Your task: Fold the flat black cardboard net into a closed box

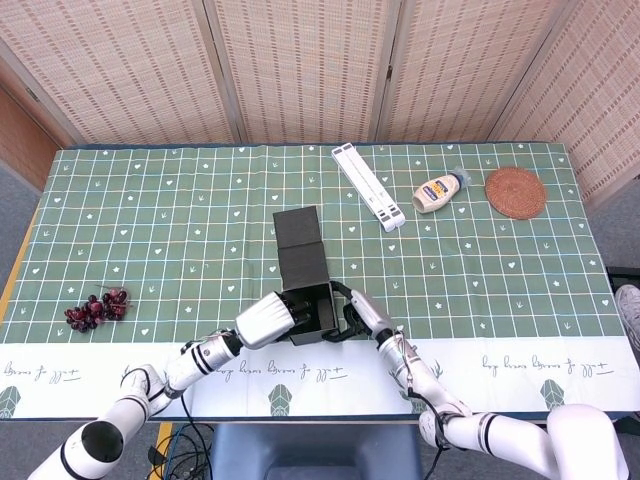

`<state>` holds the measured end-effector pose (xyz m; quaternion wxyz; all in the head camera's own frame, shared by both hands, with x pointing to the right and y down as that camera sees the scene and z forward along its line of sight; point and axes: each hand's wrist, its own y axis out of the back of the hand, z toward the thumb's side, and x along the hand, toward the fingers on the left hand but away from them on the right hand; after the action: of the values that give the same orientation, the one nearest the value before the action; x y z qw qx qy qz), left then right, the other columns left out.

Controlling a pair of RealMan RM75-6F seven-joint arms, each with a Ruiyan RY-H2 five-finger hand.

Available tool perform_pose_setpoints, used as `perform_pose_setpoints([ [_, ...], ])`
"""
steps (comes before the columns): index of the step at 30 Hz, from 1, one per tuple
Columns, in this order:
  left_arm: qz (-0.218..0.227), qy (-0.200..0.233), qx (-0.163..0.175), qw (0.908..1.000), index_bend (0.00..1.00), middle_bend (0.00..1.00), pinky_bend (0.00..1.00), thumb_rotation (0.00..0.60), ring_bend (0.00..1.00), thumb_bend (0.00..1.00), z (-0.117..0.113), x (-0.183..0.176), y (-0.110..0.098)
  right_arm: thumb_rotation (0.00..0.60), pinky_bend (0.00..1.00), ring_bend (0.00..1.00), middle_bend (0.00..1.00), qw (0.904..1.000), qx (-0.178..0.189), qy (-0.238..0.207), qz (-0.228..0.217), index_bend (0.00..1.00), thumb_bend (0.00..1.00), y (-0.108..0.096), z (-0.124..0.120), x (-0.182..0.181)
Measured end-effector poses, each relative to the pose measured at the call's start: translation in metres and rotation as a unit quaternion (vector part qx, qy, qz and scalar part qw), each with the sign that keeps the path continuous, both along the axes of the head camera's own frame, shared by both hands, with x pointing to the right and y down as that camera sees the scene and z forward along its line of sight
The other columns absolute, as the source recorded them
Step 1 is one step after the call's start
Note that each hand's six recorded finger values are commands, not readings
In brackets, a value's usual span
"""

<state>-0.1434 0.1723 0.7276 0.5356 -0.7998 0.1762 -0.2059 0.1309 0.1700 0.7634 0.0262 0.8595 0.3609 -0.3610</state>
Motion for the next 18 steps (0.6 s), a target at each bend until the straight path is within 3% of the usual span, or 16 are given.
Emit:
perform_pose_setpoints([
  [18, 0.041, -0.010, 0.017, 0.9990, 0.64, 0.55, 0.85, 0.600, 0.60, 0.13, -0.0006, 0.0076, 0.0022, 0.600, 1.00, 0.84, 0.45, 1.0000, -0.004, -0.007, 0.005, 0.29, 0.17, 0.0036, -0.0012, 0.0029],
])
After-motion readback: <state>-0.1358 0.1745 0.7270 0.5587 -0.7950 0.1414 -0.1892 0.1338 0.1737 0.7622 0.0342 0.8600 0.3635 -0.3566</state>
